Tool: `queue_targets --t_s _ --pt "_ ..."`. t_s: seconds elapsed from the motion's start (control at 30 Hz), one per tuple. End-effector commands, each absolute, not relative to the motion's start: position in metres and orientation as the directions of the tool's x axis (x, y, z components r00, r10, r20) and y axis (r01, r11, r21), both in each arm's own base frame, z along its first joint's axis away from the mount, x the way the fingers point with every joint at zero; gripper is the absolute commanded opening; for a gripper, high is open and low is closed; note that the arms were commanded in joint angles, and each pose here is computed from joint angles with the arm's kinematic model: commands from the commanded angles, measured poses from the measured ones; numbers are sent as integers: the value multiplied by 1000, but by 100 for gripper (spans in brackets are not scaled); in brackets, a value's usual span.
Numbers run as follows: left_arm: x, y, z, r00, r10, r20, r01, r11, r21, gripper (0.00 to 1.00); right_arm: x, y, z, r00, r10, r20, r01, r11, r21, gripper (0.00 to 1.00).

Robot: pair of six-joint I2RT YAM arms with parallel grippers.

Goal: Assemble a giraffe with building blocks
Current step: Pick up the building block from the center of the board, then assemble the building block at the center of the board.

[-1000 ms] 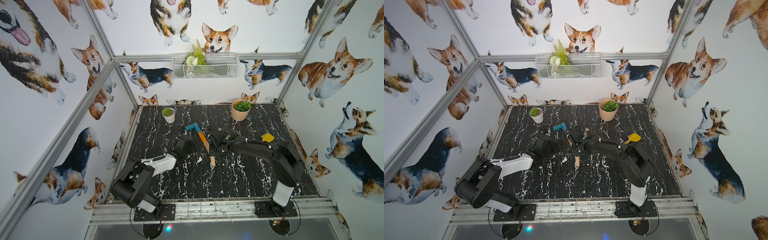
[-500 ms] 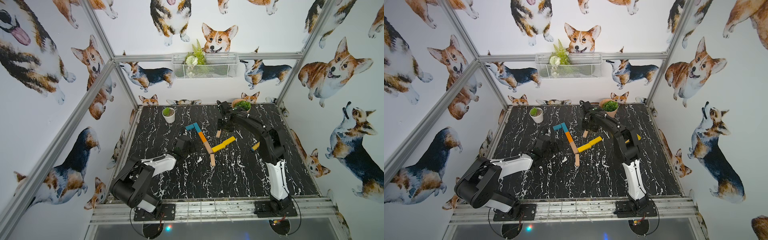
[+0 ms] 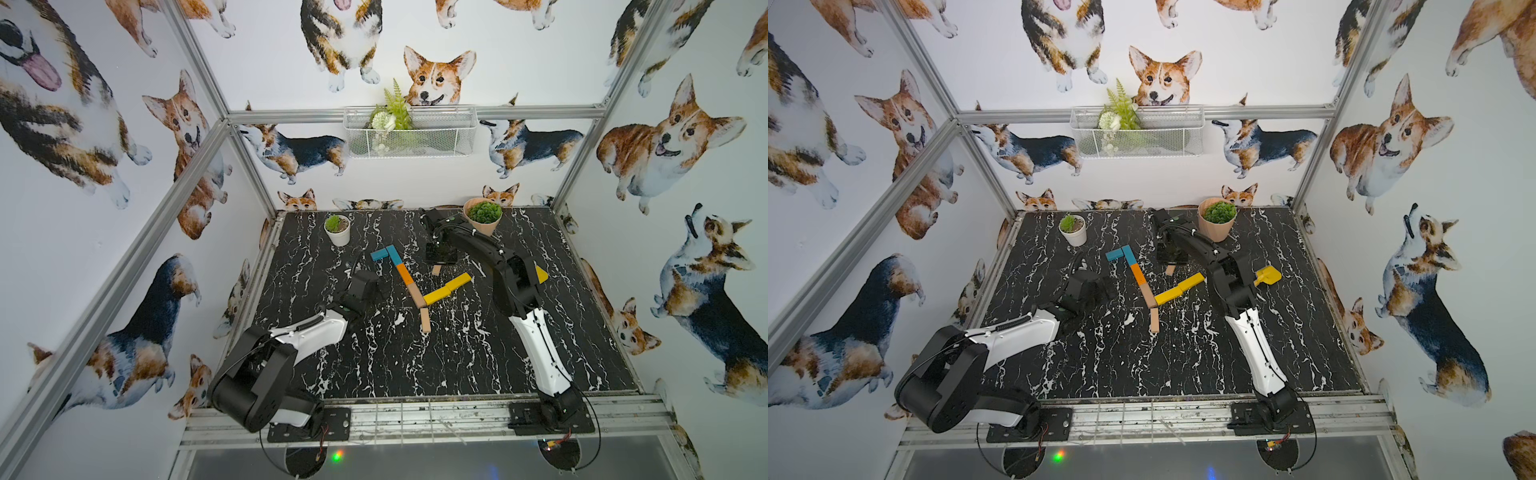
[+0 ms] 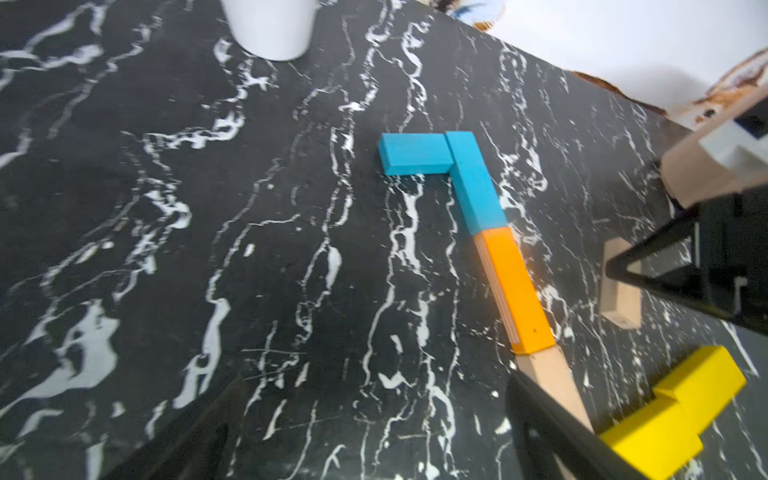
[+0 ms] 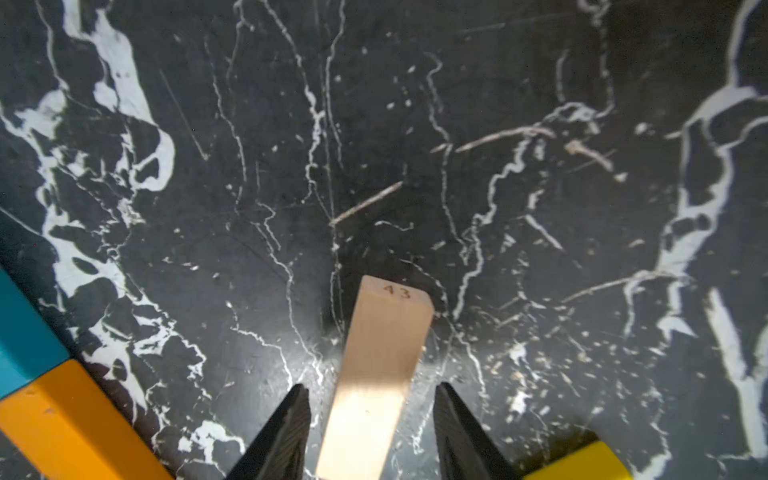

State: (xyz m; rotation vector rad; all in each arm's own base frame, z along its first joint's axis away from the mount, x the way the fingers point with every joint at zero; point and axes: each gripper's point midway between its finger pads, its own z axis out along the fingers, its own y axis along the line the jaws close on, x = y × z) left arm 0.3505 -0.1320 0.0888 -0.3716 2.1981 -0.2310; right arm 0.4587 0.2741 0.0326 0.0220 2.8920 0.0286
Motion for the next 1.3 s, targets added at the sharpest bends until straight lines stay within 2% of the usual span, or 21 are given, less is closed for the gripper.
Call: queue_targets --t_s 0.0,0.13,0.33,0.6,0.77,0.9,1.07,1.27 --pt "345 -106 90 -519 -394 -759 -296 915 -273 100 455 271 26 -973 6 -231 11 1000 -18 40" --pt "343 -96 92 -506 -396 -766 -334 909 -249 100 453 274 22 -975 -5 -221 -1 1000 -15 19" --pt "343 -93 92 -499 -401 -769 -347 905 -246 100 458 279 34 -971 -53 -233 -52 999 -10 1" --pt "346 -99 87 -525 -387 -758 -329 914 -239 100 461 294 115 -933 -87 -348 -132 986 107 1" --pt "350 -106 84 -541 -378 -751 -302 921 -245 100 430 273 160 -905 -158 -396 -214 972 100 0" --pt "354 -121 87 -558 -360 -748 -231 933 -277 100 386 234 147 -905 -169 -390 -223 970 98 0" --pt "359 -150 84 -613 -319 -723 -105 940 -326 100 338 165 105 -953 -47 -301 -91 986 136 0" --pt "360 -162 80 -636 -308 -707 -65 935 -349 99 310 146 78 -960 -66 -273 -107 985 138 0"
